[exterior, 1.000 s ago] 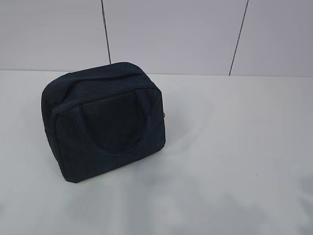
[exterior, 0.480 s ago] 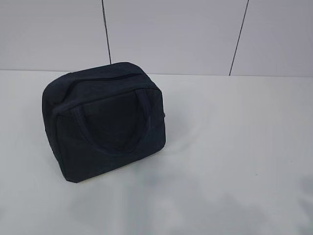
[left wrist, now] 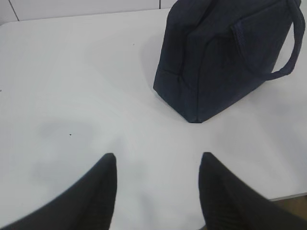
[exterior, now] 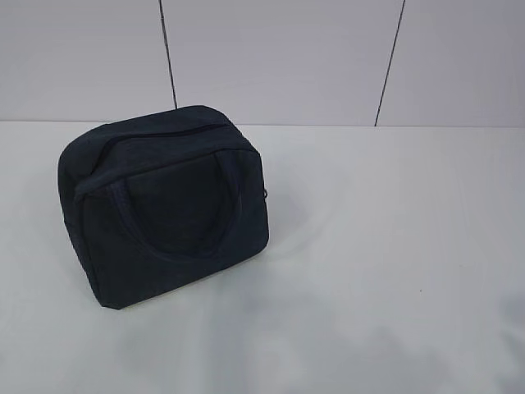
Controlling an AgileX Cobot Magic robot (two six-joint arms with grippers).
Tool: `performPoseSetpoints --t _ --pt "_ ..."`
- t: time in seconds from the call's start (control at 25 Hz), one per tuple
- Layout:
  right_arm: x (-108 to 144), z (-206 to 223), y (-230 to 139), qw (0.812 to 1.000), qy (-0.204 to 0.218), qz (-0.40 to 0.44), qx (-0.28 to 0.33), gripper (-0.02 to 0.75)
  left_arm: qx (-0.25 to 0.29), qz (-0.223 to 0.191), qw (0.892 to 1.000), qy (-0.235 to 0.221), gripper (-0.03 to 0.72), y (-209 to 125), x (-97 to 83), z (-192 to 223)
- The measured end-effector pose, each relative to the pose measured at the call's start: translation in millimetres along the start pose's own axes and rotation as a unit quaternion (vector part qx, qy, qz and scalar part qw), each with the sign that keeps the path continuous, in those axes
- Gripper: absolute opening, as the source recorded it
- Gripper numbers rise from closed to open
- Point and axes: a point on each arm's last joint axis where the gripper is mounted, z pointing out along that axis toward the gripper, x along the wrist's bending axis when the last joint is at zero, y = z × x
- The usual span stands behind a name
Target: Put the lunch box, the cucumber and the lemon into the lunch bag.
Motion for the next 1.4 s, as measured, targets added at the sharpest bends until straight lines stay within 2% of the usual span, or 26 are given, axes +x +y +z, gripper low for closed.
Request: performPoseSetpoints --t 0.28,0.44,1.4 --pt "1.7 -0.1 0.0 0.997 -0.071 0.043 0.003 0.386 0.000 -0.001 1.000 0.000 0.386 0.0 0.0 0.0" --pt "2.3 0.0 0.1 0.994 -0.093 0.057 0.004 0.386 0.000 -0.001 1.000 0.000 0.386 0.0 0.0 0.0" --pt "2.4 0.0 0.1 0.994 -0.096 0.058 0.004 0.386 0.000 -0.001 1.000 0.000 0.386 0.0 0.0 0.0"
